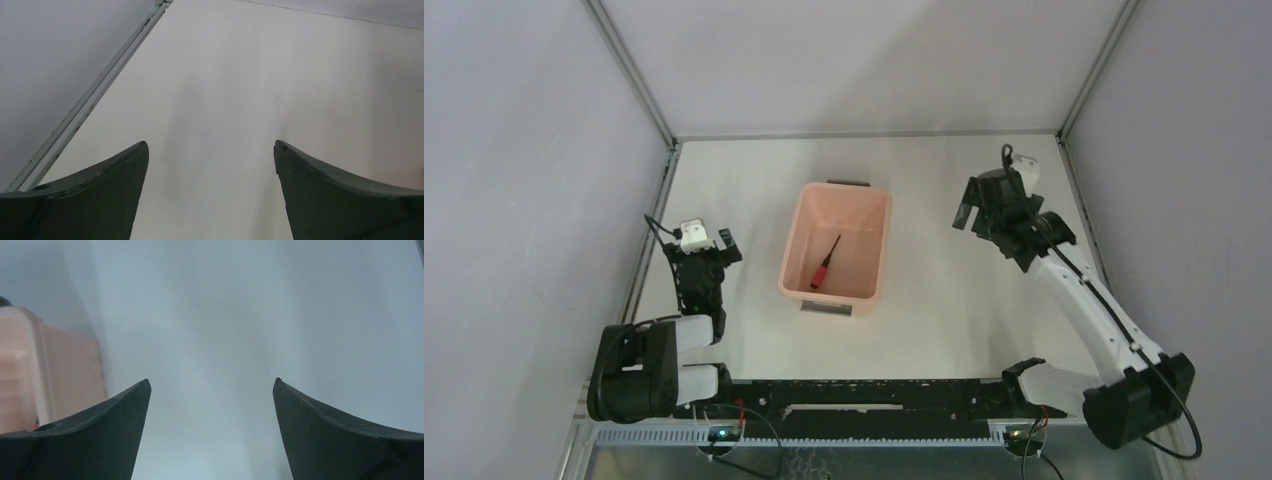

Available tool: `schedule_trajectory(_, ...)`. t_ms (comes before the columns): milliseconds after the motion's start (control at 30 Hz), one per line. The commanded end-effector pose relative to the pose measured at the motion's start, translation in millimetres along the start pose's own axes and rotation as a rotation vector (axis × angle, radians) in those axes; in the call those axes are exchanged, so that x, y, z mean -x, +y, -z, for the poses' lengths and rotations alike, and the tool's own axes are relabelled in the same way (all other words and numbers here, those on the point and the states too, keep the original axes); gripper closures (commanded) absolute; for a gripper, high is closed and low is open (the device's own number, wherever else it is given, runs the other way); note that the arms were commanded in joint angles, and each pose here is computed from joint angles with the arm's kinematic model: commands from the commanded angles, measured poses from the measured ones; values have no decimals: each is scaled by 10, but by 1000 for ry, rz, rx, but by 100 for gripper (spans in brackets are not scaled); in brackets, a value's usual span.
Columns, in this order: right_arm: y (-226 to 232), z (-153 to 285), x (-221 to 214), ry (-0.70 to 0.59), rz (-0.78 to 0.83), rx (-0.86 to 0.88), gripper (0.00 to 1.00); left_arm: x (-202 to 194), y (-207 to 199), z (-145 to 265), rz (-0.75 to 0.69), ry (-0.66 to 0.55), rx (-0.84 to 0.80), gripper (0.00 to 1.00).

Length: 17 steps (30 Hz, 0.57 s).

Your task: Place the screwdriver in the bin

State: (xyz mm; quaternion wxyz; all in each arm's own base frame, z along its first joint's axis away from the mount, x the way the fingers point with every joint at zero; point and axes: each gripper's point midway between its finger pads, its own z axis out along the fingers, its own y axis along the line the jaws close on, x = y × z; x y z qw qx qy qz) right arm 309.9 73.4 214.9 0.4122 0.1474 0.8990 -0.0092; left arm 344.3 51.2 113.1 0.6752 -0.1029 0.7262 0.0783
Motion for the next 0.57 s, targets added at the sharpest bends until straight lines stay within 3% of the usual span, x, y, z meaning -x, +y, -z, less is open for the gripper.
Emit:
schedule_trajectory(0, -117, 113, 11, -61, -10, 70, 0, 226, -11, -72, -5, -65, 4, 0)
schedule_trajectory(533, -381, 171, -59, -146, -33, 26, 0, 226, -12, -74, -4, -65, 3, 0)
